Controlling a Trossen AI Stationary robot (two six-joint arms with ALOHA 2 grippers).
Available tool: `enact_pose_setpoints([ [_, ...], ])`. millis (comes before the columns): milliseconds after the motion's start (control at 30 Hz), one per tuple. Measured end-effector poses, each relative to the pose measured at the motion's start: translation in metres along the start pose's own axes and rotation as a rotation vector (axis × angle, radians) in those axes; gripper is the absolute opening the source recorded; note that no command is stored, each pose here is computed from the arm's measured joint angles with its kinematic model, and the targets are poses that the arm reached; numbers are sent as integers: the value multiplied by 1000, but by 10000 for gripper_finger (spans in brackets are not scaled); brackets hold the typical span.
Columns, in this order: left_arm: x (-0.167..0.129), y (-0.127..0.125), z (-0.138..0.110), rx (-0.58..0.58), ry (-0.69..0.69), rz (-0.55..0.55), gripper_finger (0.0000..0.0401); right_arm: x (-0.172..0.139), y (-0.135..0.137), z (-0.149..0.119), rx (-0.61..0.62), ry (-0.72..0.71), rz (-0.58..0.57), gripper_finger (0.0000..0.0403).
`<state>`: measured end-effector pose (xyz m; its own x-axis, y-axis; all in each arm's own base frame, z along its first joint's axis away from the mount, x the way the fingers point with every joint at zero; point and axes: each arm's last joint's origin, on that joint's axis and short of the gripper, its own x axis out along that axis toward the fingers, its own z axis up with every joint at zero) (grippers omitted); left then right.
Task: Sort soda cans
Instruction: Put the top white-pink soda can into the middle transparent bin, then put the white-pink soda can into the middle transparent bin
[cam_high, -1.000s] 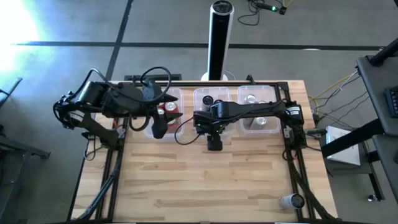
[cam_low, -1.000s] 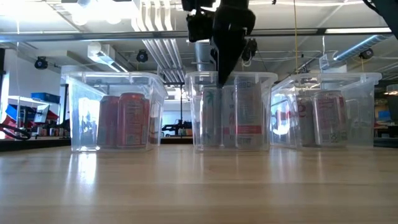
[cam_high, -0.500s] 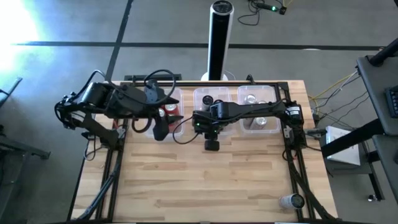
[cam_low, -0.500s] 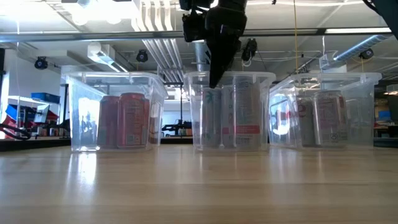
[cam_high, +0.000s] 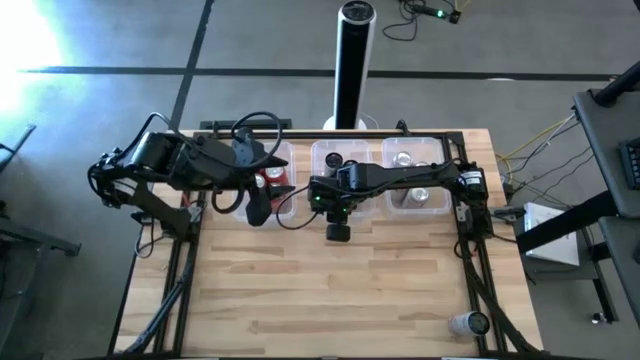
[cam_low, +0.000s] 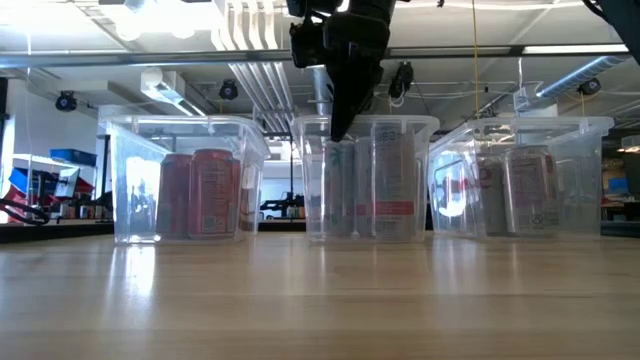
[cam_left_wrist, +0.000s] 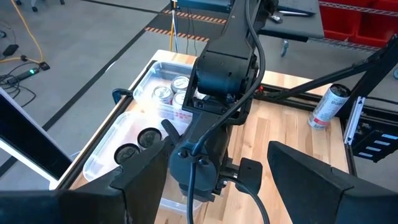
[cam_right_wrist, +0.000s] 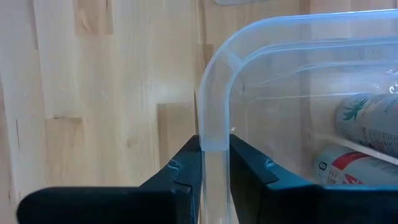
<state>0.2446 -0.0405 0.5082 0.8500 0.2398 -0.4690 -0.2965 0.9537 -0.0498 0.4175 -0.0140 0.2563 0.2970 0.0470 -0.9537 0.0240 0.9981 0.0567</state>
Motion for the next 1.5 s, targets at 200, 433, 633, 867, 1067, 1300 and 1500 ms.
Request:
enact_pose_setpoints([
  [200, 0, 0, 0, 0, 0, 0, 260, 0, 0, 0, 11, -1, -2, 69],
  [433, 4, -3, 10, -18, -100, 7, 260, -7, 0, 0, 13, -18, -5, 127],
  [633, 4, -4, 15, 35, -144, 0, 260, -42, 2, 0, 4, -63, -5, 195],
  [867, 2, -9, 14, 56, -141, -28, 260, -113, 17, -12, 58, -110, 22, 277],
  [1067, -10, -31, 8, 186, -157, -132, 260, -152, 55, -47, 132, -70, 77, 337],
  [1300, -21, -49, 2, 280, -168, -206, 260, -176, 114, -107, 270, 5, 150, 363],
  [1500, -18, -52, -1, 327, -165, -200, 260, -169, 156, -159, 313, 150, 130, 364],
])
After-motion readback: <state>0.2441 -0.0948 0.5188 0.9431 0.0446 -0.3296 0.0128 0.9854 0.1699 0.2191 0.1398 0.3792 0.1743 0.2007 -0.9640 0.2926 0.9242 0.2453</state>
